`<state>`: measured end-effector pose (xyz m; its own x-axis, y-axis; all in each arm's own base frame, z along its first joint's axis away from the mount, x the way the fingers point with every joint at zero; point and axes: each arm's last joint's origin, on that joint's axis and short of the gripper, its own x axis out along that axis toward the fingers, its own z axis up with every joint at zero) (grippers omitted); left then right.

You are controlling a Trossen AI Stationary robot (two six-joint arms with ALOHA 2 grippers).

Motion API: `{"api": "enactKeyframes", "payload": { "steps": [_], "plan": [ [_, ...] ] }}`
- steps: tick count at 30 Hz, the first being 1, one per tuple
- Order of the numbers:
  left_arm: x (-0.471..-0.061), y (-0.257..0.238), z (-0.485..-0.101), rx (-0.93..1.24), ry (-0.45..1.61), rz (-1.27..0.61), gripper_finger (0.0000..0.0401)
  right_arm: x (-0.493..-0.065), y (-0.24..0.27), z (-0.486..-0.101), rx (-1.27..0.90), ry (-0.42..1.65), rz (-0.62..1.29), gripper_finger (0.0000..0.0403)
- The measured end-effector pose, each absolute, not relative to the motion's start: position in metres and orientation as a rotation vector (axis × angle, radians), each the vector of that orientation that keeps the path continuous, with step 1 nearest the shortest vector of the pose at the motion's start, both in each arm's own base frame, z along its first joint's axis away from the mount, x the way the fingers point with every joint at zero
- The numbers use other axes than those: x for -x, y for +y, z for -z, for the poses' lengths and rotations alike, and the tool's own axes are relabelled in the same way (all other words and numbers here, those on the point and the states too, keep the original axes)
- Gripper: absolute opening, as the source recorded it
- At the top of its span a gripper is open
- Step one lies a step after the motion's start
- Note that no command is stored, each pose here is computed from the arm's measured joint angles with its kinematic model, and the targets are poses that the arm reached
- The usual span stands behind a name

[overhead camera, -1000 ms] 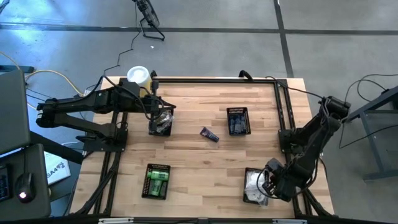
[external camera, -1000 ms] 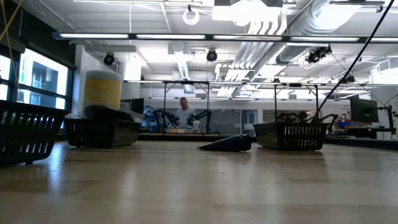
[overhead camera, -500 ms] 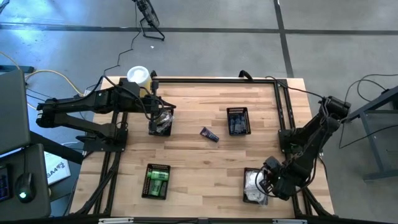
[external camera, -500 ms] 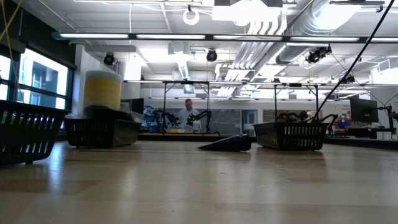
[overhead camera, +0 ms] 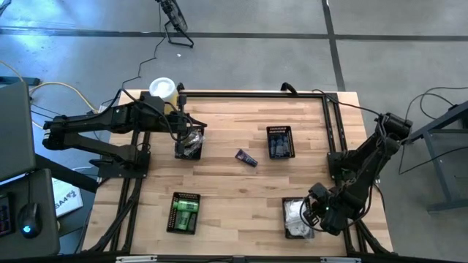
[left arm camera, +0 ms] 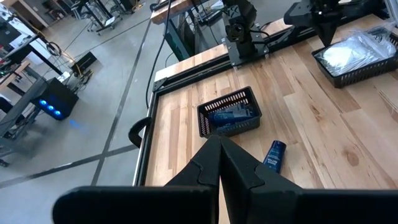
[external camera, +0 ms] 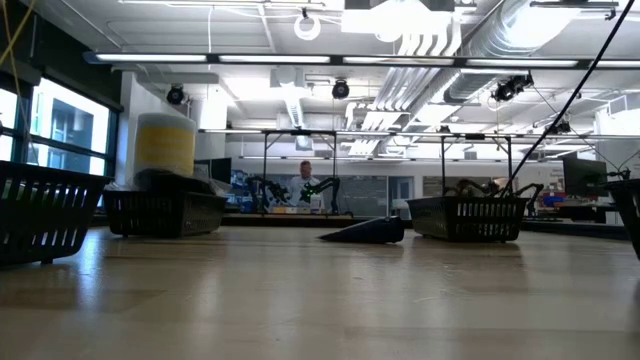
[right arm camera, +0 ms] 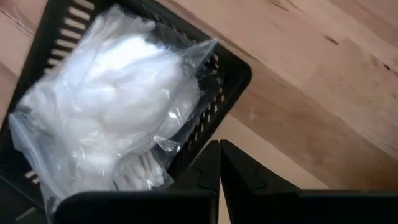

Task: Pick & Place Travel size toiletries
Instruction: Adjust the bottom right black basket, then put the blue shave cream into the top right black basket

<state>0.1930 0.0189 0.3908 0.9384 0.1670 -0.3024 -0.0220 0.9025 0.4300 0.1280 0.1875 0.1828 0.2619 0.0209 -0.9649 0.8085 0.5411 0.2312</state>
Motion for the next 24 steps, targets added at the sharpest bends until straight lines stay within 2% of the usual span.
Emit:
{"api": "enactKeyframes", "payload": {
  "steps": [7,9,18,24],
  "plan": [
    [-0.193,0.019,-0.391,-0.436,0.342,-0.100,0.0000,-0.122,0.183,-0.182,-0.861,1.415,0.713,0.0002],
    [-0.193,0.019,-0.391,-0.436,0.342,-0.100,0.0000,-0.122,0.183,-0.186,-0.868,1.420,0.705,0.0002],
    [-0.193,0.019,-0.391,-0.444,0.343,-0.098,0.0000,-0.115,0.166,-0.248,-0.906,1.280,0.655,0.0002],
    [-0.193,0.019,-0.391,-0.444,0.342,-0.099,0.0000,-0.111,0.151,-0.281,-0.927,1.102,0.575,0.0002]
  ]
}}
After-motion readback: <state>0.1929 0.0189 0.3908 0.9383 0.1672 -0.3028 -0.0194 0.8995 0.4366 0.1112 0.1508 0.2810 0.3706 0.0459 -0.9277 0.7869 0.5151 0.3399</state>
